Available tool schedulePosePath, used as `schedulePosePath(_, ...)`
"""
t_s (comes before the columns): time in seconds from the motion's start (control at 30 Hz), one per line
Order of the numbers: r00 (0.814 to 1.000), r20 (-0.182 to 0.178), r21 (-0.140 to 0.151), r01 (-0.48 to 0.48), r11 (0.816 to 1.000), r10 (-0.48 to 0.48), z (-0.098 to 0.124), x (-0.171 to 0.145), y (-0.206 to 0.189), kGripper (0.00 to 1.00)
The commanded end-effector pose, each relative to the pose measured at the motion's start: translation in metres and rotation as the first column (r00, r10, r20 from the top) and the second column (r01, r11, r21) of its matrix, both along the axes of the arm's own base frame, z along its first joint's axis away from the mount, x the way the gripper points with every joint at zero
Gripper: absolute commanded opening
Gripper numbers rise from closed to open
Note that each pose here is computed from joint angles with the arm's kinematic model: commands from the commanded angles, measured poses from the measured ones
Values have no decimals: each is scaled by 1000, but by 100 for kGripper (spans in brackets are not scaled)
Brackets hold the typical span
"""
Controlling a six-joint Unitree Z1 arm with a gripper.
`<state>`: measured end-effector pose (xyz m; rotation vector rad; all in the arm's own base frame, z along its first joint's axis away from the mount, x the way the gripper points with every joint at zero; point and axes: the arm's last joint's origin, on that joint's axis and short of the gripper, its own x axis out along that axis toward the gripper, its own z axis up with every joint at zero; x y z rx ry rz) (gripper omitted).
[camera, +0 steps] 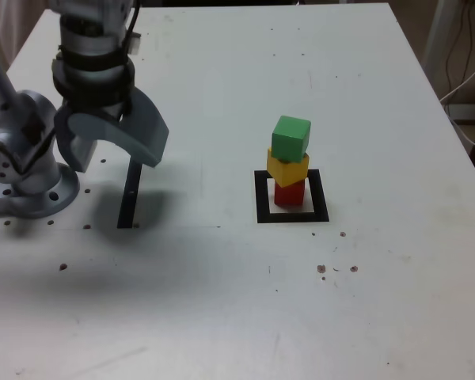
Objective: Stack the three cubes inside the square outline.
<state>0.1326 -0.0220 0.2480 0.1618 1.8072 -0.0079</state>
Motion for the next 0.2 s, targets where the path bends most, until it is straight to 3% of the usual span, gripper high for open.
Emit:
schedulePosePath(0.0, 1000, -20, -2, -5, 1000, 5, -3, -1, 0, 99)
schedulePosePath(0.17, 1000, -9, -4, -3, 1000, 3, -4, -3, 0, 99)
